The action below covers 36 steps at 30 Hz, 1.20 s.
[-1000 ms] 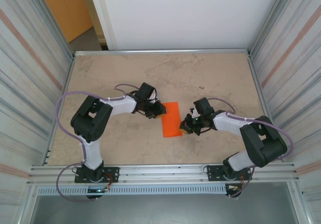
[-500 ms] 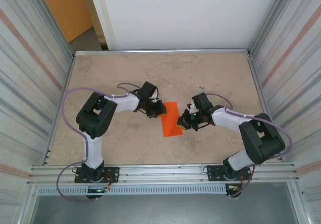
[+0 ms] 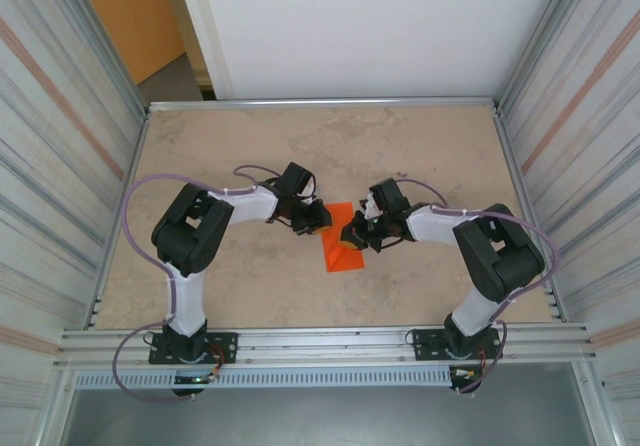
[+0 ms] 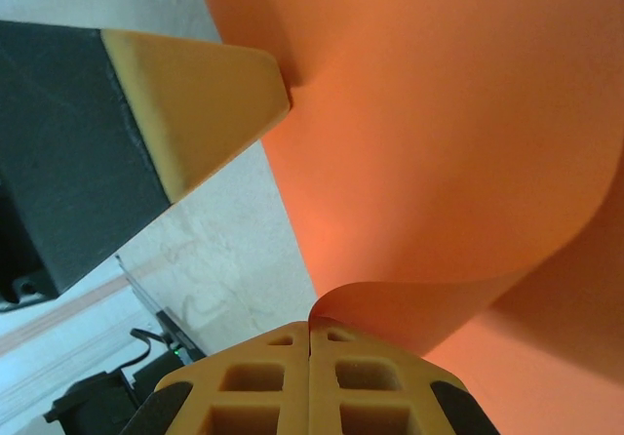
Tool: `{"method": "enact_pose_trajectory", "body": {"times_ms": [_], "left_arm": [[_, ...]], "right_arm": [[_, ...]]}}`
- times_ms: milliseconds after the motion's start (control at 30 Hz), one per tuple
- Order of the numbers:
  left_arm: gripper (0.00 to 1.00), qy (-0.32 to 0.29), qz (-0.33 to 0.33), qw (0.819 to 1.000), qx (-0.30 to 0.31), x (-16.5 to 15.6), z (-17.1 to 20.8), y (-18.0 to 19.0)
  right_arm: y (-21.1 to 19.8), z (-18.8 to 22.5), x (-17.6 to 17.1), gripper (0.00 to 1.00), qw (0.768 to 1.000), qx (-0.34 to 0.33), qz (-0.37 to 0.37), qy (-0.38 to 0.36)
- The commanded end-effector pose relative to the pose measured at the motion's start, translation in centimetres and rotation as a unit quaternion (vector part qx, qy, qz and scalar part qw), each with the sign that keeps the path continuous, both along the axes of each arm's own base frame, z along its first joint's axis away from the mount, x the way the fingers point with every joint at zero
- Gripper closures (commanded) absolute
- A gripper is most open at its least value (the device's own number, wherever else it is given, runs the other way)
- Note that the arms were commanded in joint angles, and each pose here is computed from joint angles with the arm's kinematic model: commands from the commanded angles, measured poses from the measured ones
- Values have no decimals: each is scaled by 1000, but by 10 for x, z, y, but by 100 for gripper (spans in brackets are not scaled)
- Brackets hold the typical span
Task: Fold a paper plane with a square sheet of paper (pick it up from the middle)
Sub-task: Fold the triangle a second time at the center of the table.
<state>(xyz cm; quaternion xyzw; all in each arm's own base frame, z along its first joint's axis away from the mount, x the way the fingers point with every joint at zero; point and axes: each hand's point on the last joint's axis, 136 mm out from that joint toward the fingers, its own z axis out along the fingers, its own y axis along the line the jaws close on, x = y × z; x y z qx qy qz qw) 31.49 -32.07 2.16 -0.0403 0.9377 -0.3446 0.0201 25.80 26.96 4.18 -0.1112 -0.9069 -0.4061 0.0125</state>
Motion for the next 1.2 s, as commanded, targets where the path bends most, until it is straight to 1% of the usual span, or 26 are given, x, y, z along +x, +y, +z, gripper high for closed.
{"method": "enact_pose_trajectory", "body": {"times_ms": [0,267,767,1000,1167], "left_arm": [[83,23,-8,999,25,-13,-17,7],[83,25,-7,999,25,-16,-19,8],[86,27,-3,999,28,-18,-20,11],[86,25,-5,999,24,-18,-18,10],[86,23,-8,1000,19,-18,-15,8]], "right_arm": [[10,3,11,100,1000,6,-6,-12],[19,-5,8,99,1000,-3,13,-14],[10,-21,11,100,999,-30,-20,-7],[8,-23,7,99,999,-36,-12,-1],[8,-23,1,99,999,-45,6,6]]}}
